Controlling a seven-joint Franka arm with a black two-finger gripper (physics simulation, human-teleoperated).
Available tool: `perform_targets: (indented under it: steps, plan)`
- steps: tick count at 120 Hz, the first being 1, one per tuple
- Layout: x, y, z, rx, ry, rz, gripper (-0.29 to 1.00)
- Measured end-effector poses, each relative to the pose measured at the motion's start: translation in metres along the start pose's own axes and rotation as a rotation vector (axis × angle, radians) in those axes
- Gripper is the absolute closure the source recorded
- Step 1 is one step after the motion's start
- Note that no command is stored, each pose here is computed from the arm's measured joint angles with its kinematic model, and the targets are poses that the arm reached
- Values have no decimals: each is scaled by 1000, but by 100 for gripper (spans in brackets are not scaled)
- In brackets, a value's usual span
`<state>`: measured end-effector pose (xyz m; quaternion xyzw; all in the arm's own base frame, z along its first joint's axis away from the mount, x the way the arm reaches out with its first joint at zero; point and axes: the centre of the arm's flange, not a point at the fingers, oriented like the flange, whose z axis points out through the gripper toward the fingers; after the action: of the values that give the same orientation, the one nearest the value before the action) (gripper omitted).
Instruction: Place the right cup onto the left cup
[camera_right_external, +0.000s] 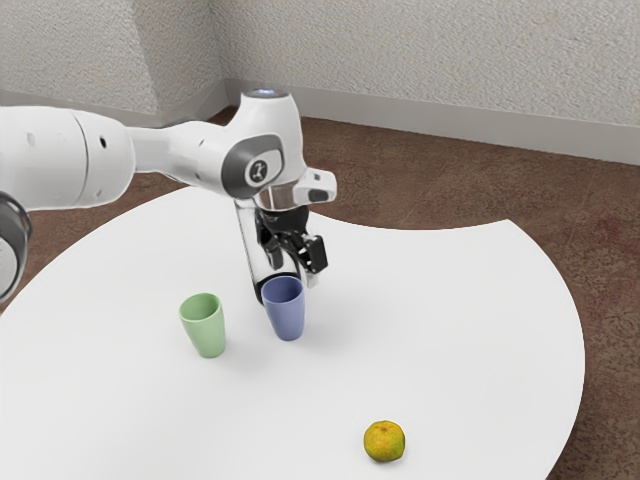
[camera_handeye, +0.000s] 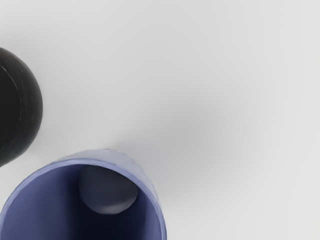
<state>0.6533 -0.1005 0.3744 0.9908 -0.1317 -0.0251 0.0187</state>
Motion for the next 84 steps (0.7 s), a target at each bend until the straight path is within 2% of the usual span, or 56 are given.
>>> perform_targets:
  steps: [39, 64, 72, 84]
  plan:
    - [7, 6, 48, -1, 12, -8, 0]
    - [6, 4, 79, -7, -17, -22, 0]
    - [6, 3, 80, -4, -15, -25, 5]
    - [6, 3, 78, 5, -10, -22, 38]
